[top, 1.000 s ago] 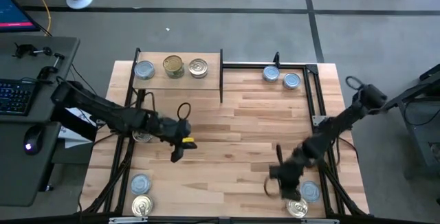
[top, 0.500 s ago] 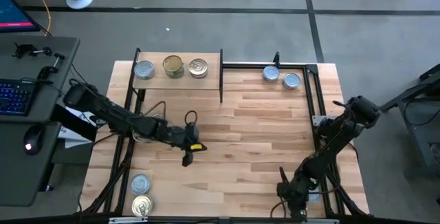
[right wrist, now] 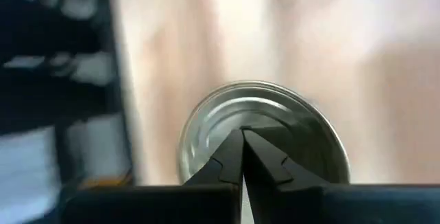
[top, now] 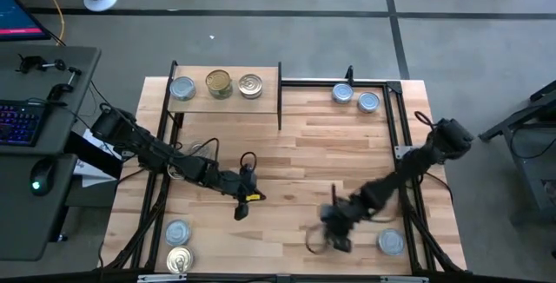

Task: Stack canned seafood by type on shelf
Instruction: Stack the blue-pink tuna can on top of the blue-pink tuna can on the shelf

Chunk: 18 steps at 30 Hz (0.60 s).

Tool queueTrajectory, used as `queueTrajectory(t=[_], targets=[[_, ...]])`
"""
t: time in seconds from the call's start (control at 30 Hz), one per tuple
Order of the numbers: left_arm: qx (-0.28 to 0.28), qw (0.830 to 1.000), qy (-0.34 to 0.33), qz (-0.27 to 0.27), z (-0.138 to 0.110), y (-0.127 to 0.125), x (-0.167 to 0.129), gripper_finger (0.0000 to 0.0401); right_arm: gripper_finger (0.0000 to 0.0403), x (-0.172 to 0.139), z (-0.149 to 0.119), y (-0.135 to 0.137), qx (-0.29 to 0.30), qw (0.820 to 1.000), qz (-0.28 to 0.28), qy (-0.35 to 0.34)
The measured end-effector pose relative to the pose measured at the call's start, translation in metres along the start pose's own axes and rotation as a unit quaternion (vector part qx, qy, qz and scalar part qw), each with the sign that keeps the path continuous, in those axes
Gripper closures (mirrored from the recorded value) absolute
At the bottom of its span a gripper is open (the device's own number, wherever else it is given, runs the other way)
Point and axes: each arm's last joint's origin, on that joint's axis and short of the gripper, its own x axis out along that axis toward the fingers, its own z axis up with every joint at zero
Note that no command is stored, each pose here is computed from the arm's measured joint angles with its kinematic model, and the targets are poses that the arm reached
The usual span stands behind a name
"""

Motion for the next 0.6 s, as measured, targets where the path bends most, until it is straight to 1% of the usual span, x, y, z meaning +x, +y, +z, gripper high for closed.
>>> queueTrajectory(t=[0.13, 0.3, 0.37, 0.47, 0.53, 0.6], targets=[[0.029, 0.999, -0.004, 0.012, 0.000, 0.002, 0.001, 0.0401, 0.0403, 0.000, 0.038, -0.020, -0.068, 0.995, -0.041, -0.057], [0.069, 0.997, -0.004, 0.028, 0.001, 0.008, 0.003, 0.0401, 0.0403, 0.000, 0.090, -0.041, -0.141, 0.983, -0.069, -0.098], [0.081, 0.996, -0.005, 0.033, 0.003, 0.011, 0.003, 0.0401, 0.0403, -0.008, 0.110, -0.043, -0.153, 0.978, -0.072, -0.119], [0.088, 0.995, -0.016, 0.042, 0.007, 0.017, 0.004, 0.0401, 0.0403, -0.030, 0.136, -0.038, -0.169, 0.971, -0.069, -0.157], [0.090, 0.994, -0.022, 0.054, 0.009, 0.021, 0.004, 0.0401, 0.0403, -0.044, 0.145, -0.037, -0.170, 0.971, -0.081, -0.151], [0.093, 0.993, -0.024, 0.066, 0.010, 0.025, 0.004, 0.0401, 0.0403, -0.053, 0.147, -0.035, -0.165, 0.973, -0.093, -0.130]])
